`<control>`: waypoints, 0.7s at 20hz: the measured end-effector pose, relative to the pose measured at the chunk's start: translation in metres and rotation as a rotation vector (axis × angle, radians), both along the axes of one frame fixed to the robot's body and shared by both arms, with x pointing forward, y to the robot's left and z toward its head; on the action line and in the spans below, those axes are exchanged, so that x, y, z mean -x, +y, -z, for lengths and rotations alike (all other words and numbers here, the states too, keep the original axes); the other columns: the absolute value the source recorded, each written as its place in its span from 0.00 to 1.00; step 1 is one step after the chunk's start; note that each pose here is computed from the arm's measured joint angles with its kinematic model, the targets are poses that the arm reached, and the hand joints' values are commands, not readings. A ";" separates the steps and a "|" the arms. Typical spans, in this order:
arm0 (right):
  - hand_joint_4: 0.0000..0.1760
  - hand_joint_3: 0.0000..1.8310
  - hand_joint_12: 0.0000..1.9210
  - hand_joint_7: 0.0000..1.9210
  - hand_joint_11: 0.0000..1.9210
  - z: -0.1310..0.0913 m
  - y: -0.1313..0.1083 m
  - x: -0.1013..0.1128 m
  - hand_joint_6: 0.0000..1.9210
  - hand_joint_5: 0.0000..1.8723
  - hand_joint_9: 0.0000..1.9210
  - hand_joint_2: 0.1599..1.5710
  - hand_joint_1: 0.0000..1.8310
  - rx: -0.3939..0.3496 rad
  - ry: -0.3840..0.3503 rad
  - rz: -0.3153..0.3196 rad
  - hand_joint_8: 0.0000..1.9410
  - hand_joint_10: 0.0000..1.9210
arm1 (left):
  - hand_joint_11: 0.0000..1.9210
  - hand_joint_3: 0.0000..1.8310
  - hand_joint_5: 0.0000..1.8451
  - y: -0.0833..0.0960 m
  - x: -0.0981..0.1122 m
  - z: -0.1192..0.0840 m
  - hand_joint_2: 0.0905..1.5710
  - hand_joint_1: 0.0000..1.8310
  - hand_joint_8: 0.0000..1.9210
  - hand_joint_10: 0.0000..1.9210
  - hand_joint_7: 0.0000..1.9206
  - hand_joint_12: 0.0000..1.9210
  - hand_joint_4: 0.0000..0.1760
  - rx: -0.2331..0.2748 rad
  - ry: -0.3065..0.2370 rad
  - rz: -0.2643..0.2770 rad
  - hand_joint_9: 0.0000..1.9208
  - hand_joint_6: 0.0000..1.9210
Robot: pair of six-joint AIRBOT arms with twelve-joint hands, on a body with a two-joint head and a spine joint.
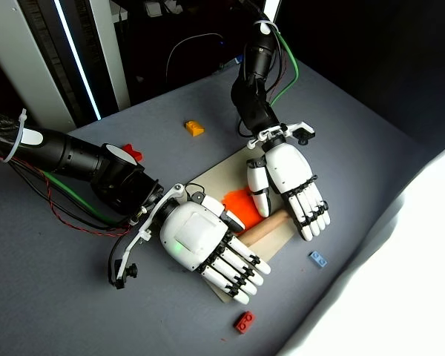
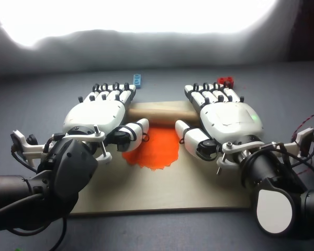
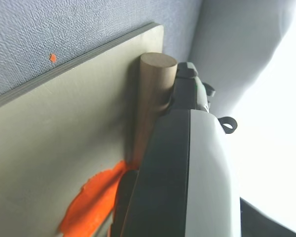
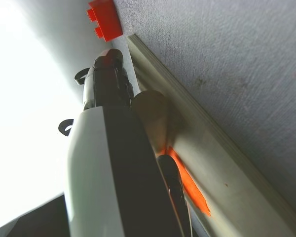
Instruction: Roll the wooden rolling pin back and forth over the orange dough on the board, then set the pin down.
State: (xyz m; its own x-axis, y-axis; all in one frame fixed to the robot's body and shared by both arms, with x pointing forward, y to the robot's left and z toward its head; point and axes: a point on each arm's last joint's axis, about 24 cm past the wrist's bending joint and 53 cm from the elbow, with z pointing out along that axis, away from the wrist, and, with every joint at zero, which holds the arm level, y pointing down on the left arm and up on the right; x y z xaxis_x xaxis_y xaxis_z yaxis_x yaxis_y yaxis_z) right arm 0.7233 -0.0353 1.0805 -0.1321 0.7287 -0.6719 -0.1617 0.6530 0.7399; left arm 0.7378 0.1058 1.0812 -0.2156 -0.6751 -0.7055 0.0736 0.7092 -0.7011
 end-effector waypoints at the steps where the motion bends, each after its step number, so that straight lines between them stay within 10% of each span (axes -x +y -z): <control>1: 0.00 0.00 0.15 0.07 0.00 0.000 -0.001 -0.001 0.00 0.07 0.06 1.00 0.00 -0.002 0.000 0.002 0.00 0.00 | 0.00 0.01 0.01 0.000 0.000 0.000 1.00 0.00 0.00 0.00 0.01 0.00 0.00 -0.002 0.000 0.000 0.00 0.00; 14: 0.00 0.00 0.13 0.07 0.00 0.000 0.001 0.000 0.00 0.07 0.06 1.00 0.00 -0.005 0.003 -0.006 0.00 0.00 | 0.00 0.01 0.00 -0.007 0.014 0.001 1.00 0.00 0.00 0.00 0.00 0.00 0.00 -0.011 0.017 0.032 0.00 0.00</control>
